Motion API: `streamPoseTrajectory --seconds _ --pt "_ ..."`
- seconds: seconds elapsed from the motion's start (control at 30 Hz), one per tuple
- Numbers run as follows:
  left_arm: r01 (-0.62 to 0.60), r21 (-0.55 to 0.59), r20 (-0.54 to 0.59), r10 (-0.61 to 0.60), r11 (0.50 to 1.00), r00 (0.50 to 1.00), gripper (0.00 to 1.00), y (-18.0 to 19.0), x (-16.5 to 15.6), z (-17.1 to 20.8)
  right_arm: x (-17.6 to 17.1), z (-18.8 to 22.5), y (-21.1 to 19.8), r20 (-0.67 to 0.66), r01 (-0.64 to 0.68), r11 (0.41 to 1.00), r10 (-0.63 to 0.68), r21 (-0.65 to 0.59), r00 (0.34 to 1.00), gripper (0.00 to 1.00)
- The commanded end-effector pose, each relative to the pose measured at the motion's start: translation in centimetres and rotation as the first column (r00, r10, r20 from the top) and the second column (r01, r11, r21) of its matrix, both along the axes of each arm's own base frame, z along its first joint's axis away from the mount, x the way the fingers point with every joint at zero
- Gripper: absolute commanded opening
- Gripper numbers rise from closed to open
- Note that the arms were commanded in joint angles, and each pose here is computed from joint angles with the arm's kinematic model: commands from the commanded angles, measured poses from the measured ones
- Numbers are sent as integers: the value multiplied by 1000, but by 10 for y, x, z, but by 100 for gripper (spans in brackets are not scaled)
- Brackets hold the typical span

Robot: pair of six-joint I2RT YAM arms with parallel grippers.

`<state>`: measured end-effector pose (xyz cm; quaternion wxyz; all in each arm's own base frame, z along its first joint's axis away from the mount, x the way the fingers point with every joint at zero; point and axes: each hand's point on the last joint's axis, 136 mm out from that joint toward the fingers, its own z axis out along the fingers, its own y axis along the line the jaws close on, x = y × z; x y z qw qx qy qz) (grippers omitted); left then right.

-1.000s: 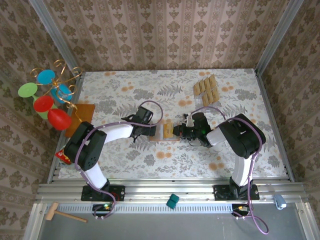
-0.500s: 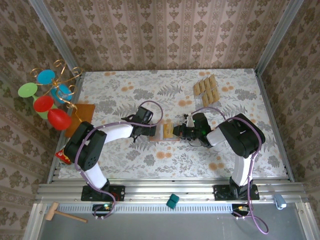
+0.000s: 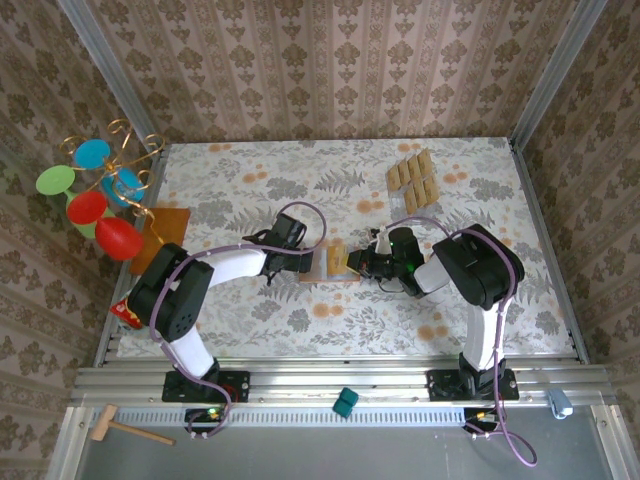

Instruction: Put the credit cards into the card holder

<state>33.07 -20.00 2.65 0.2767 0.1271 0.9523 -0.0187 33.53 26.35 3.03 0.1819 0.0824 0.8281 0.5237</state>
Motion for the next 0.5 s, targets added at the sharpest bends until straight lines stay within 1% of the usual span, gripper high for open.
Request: streamPoseTrajectory --seconds 0.0,0.13,0.33,0.47 --pt "7 26 -33 -6 1000 999 100 7 -7 -10 -7 -20 -5 -66 7 1000 -8 -23 998 0" --pt "9 26 -31 -8 1000 999 100 6 -7 -10 -10 -22 -5 -66 -4 999 2 -35 998 0" --pt "7 27 -32 -6 1000 999 100 7 -6 -10 -16 -24 -7 -57 -37 992 30 -119 998 0" --pt "6 26 -31 -5 1000 999 100 6 -6 -10 -18 -23 -8 -48 -45 989 39 -142 998 0"
